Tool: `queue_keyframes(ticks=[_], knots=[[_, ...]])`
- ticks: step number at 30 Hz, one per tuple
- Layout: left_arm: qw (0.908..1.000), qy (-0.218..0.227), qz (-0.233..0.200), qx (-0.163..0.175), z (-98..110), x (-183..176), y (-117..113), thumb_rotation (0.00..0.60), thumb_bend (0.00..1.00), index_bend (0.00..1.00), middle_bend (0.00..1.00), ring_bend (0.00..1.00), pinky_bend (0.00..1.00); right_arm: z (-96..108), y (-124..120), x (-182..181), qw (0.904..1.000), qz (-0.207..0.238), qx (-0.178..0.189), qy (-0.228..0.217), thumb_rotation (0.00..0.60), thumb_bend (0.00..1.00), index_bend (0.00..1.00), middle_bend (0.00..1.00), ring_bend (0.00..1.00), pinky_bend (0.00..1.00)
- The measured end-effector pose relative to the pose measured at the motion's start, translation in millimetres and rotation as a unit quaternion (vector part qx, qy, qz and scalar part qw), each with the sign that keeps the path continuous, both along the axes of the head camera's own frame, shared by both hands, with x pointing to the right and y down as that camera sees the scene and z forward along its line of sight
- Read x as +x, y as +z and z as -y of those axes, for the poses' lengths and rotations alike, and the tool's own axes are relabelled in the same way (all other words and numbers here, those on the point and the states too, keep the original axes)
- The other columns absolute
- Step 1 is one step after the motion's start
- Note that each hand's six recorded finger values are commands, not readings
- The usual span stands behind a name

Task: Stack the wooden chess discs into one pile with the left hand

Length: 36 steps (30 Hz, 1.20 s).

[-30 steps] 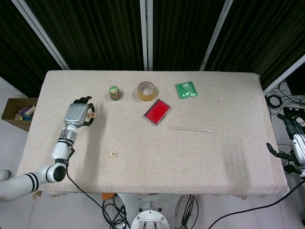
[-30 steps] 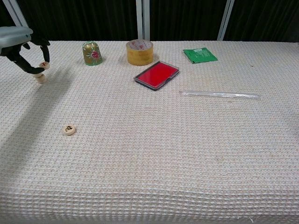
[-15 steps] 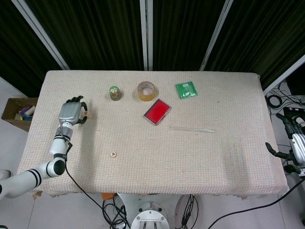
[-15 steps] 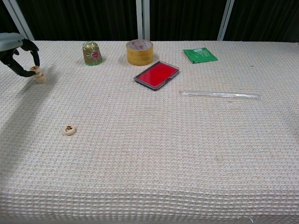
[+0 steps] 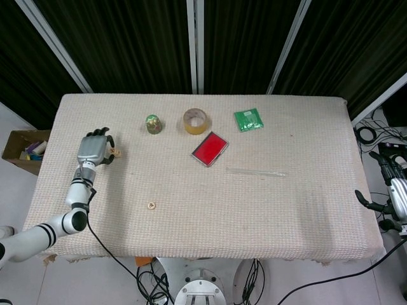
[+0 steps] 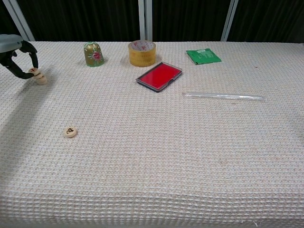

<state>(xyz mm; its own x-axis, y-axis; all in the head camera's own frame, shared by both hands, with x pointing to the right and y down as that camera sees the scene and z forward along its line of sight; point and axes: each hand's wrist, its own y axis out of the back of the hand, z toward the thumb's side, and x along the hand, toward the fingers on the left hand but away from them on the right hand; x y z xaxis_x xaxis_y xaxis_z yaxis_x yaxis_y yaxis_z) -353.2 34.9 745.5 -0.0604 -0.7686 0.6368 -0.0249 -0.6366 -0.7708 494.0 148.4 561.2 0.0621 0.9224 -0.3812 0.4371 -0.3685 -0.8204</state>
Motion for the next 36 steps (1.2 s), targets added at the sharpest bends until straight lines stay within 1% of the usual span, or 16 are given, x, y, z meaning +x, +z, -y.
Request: queue_keyframes(ticks=[10,16,22,36], knots=[[0.9999,-0.005,0.007,-0.007,0.4,-2.8,2.7,0.6,0.38,0.46,0.1,0.1,0.18,-0.1,0.7,1.8,1.0,0.0,-0.001,0.002,0.6,0.26,0.0,0.09,0.0,0.0],[1.0,0.003,0.009,-0.003,2.3,1.3,0.1,0.6,0.38,0.46,0.1,0.1,0.18,-0.5,1.0,2.6,1.0,0.001,-0.001,0.002,0.6,0.26,0.0,0.09,0.0,0.0],[0.9999,0.006,0.013,-0.008,3.3,3.4,1.2,0.6,0.37,0.45,0.1,0.1,0.18,-1.6,1.1,4.6,1.0,0.001,-0.002,0.005,0.6,0.26,0.0,0.09,0.0,0.0],[0.9997,0.012,0.02,-0.012,1.9,6.1,2.4,0.6,0.36,0.4,0.09,0.1,0.18,-0.6,1.7,5.3,1.0,0.001,-0.003,0.006,0.6,0.26,0.0,0.09,0.0,0.0]])
